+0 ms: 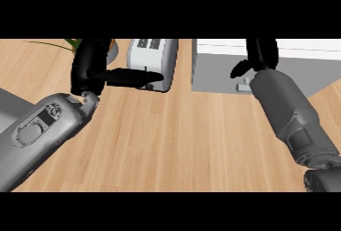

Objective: Pick up the can, place it into the drawer and close the drawer

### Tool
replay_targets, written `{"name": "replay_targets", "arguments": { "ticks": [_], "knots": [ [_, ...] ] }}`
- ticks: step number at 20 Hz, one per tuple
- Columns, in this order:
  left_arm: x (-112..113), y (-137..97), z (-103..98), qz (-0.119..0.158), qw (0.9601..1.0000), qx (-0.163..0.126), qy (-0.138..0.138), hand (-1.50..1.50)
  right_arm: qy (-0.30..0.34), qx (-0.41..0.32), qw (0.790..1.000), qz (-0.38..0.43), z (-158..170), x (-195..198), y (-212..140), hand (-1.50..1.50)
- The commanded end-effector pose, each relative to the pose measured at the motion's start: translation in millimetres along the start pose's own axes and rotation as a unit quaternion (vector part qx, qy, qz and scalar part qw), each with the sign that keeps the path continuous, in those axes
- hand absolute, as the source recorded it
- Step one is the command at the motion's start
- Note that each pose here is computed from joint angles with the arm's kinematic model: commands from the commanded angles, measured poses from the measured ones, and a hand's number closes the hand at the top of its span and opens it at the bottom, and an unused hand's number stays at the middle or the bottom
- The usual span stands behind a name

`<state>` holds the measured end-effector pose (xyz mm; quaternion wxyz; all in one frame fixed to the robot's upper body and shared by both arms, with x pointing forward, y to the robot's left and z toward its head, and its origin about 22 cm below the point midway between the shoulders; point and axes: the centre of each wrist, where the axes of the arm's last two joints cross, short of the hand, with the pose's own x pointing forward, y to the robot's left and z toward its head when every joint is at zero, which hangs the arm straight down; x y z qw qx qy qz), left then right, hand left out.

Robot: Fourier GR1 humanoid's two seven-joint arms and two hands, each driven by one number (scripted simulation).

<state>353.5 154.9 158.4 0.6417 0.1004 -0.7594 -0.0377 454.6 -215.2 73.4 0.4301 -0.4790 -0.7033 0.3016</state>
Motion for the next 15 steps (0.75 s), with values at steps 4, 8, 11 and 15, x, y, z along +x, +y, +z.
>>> {"name": "replay_targets", "arguments": {
  "ticks": [4, 8, 11, 15],
  "knots": [
    [-16, 11, 3, -0.007, 0.9999, 0.012, 0.005, -1.5, 0.012, -0.051, 0.982, -0.179, -24, 46, -7, -1.5],
    [-6, 17, 3, 0.005, 0.9999, 0.007, 0.013, -1.5, 0.033, -0.057, 0.963, -0.261, -32, 52, -13, -1.5],
    [-19, 28, 7, -0.008, 0.9997, 0.02, 0.013, -1.5, 0.055, -0.048, 0.943, -0.325, -27, 54, -7, -1.5],
    [-27, 25, 22, 0.002, 0.9998, 0.017, 0.011, -1.5, 0.056, -0.06, 0.941, -0.329, -24, 49, -4, -1.5]
  ]
}}
